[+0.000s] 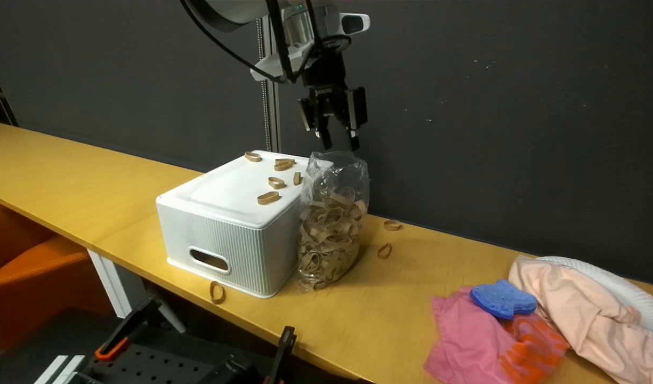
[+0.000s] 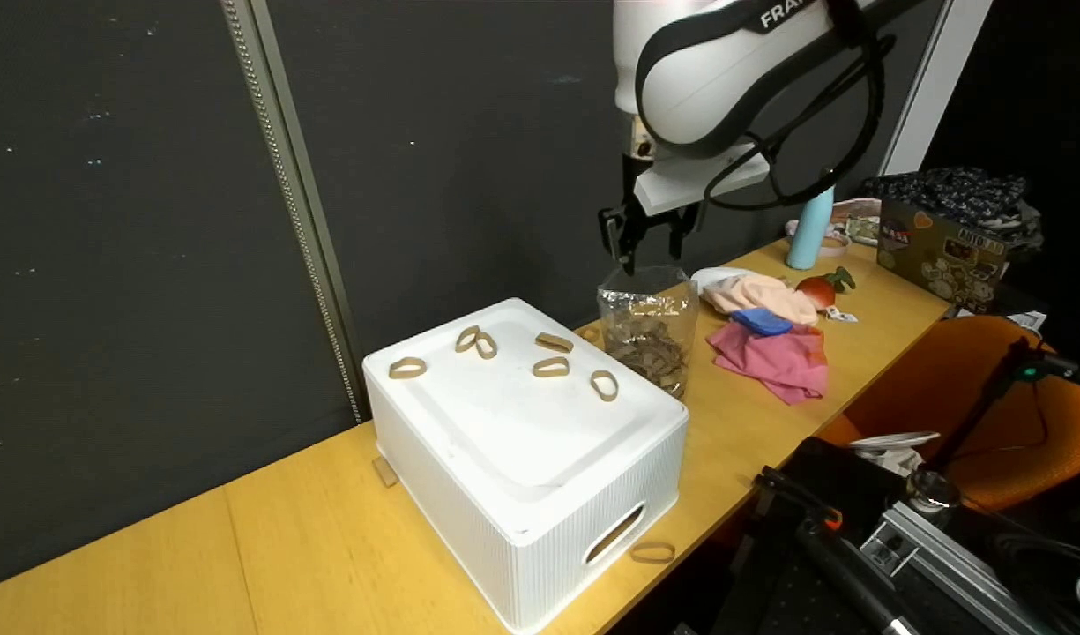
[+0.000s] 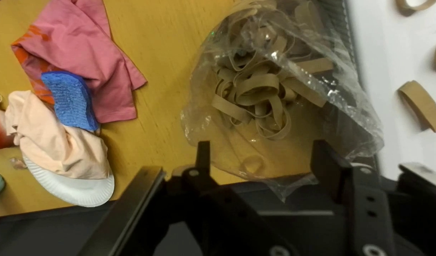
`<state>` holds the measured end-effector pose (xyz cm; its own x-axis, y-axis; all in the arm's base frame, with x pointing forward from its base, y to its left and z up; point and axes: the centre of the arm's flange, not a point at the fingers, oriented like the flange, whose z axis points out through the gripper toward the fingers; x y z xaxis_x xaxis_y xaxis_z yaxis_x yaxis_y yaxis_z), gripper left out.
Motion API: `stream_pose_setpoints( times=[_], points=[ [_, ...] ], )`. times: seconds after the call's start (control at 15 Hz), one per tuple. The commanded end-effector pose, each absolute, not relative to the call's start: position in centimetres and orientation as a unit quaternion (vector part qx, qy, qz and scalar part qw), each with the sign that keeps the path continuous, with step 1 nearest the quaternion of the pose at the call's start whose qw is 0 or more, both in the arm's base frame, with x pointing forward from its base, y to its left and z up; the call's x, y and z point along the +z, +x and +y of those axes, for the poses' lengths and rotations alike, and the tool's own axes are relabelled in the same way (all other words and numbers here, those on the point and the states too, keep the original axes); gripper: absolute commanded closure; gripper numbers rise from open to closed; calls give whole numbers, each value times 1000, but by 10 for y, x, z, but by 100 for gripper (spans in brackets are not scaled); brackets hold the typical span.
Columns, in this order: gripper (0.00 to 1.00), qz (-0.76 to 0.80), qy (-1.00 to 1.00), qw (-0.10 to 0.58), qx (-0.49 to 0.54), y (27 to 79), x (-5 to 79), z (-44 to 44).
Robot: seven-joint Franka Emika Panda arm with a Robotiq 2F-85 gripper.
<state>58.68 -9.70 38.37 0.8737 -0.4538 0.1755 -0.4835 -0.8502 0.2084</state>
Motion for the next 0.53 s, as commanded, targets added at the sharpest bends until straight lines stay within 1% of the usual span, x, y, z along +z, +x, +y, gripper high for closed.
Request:
stream_pose_setpoints(
  times=[0.0,0.27,0.47],
  points=[
    [0,-231,963,114,86,622,414,-91],
    [0,-183,970,105,123,681,454,-55],
    [0,-129,980,74,134,714,463,-9]
  ],
)
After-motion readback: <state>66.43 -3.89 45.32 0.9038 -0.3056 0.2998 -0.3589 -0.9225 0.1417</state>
